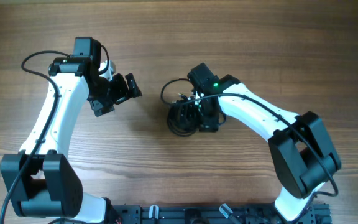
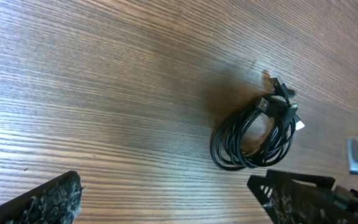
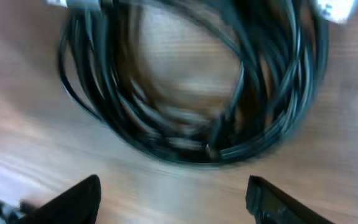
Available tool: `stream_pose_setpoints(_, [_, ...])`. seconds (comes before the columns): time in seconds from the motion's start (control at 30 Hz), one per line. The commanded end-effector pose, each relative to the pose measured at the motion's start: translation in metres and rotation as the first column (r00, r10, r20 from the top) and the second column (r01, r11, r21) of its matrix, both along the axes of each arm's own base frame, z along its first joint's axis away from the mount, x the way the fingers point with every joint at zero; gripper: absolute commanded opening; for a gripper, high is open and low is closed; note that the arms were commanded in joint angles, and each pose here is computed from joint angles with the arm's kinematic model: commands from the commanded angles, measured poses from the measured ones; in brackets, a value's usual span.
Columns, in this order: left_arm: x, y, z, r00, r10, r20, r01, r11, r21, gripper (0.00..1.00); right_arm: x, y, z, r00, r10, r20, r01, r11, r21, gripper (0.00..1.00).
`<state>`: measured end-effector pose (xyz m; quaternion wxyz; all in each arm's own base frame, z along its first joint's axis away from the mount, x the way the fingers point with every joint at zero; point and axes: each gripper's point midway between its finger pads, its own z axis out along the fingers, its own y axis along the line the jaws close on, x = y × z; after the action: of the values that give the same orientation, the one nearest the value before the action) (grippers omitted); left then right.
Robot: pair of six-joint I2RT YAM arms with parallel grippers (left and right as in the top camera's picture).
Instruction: Untangle cables
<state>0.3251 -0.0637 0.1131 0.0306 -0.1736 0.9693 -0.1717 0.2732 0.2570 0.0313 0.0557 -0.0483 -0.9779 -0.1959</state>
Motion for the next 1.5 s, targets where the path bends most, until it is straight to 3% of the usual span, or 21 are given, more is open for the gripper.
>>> stream_pose_setpoints(0.0, [0.002,0.003,-0.001,1.0,0.02,-0.003,-0.02,1.0,0.017,1.0,0.02,-0.015,-0.009,0.991,-0.113,0.067,0.12,0.987,-0.105,0.69])
stream_pose_setpoints(0.1, [0.002,0.003,-0.001,1.0,0.02,-0.003,-0.02,1.0,0.017,1.0,0.026,-0.032,-0.017,0.984,-0.136,0.116,0.156,0.969,-0.192,0.62])
stream_pose_setpoints(0.3, [0.001,0.003,-0.001,1.0,0.02,-0.004,-0.02,1.0,0.017,1.0,0.025,-0.029,-0.023,0.979,-0.166,0.116,0.185,0.967,-0.175,0.44])
stream_pose_setpoints(0.47, [0.001,0.003,-0.001,1.0,0.02,-0.006,-0.02,1.0,0.017,1.0,0.017,-0.036,-0.038,0.98,-0.168,0.111,0.187,0.964,-0.189,0.38])
stream_pose_setpoints(0.53, [0.002,0.003,-0.001,1.0,0.02,-0.003,-0.02,1.0,0.017,1.0,0.02,-0.034,-0.037,0.978,-0.17,0.12,0.19,0.965,-0.179,0.12])
stream_pose_setpoints(0.57, [0.002,0.003,-0.001,1.0,0.02,-0.003,-0.02,1.0,0.017,1.0,0.02,-0.032,-0.036,0.979,-0.169,0.116,0.188,0.967,-0.171,0.04])
stream_pose_setpoints(0.67, [0.004,0.0,-0.001,1.0,0.013,0.009,-0.013,1.0,0.016,1.0,0.031,-0.008,-0.003,0.985,-0.109,0.133,0.117,0.991,-0.058,0.04])
stream_pose_setpoints(0.87, [0.002,-0.046,0.008,0.996,-0.078,0.032,0.082,0.99,-0.118,1.0,0.061,0.039,0.139,0.937,0.01,0.35,-0.081,0.979,0.188,0.04])
stream_pose_setpoints(1.07, [-0.006,-0.074,0.013,0.992,-0.126,0.028,0.13,0.974,-0.184,0.99,0.059,0.045,0.189,0.914,-0.016,0.405,-0.126,0.939,0.32,0.04])
stream_pose_setpoints(1.1, [-0.006,-0.076,0.014,0.993,-0.116,0.022,0.118,0.975,-0.187,0.97,0.059,0.044,0.197,0.916,-0.029,0.4,-0.125,0.927,0.354,0.04])
stream_pose_setpoints(1.17, [-0.002,-0.076,0.012,0.992,-0.116,0.038,0.121,0.98,-0.16,0.81,0.059,0.035,0.215,0.918,-0.058,0.391,-0.119,0.903,0.414,0.04])
stream_pose_setpoints(1.2, [0.001,-0.067,0.007,0.995,-0.09,0.036,0.094,0.99,-0.102,0.62,0.061,0.028,0.225,0.915,-0.073,0.396,-0.118,0.892,0.436,0.04])
stream_pose_setpoints(1.3, [0.001,-0.049,-0.002,1.0,0.009,0.003,-0.009,1.0,-0.007,0.36,0.061,0.007,0.253,0.873,-0.076,0.481,-0.171,0.877,0.448,0.04])
stream_pose_setpoints(1.4, [0.0,-0.049,-0.005,1.0,0.009,-0.002,-0.009,1.0,-0.006,0.37,0.062,-0.022,0.279,0.819,-0.146,0.555,-0.122,0.9,0.418,0.04])
stream_pose_setpoints(1.47, [0.0,-0.049,-0.005,1.0,0.012,-0.003,-0.012,1.0,-0.007,0.5,0.06,-0.035,0.296,0.773,-0.179,0.608,-0.098,0.914,0.394,0.04])
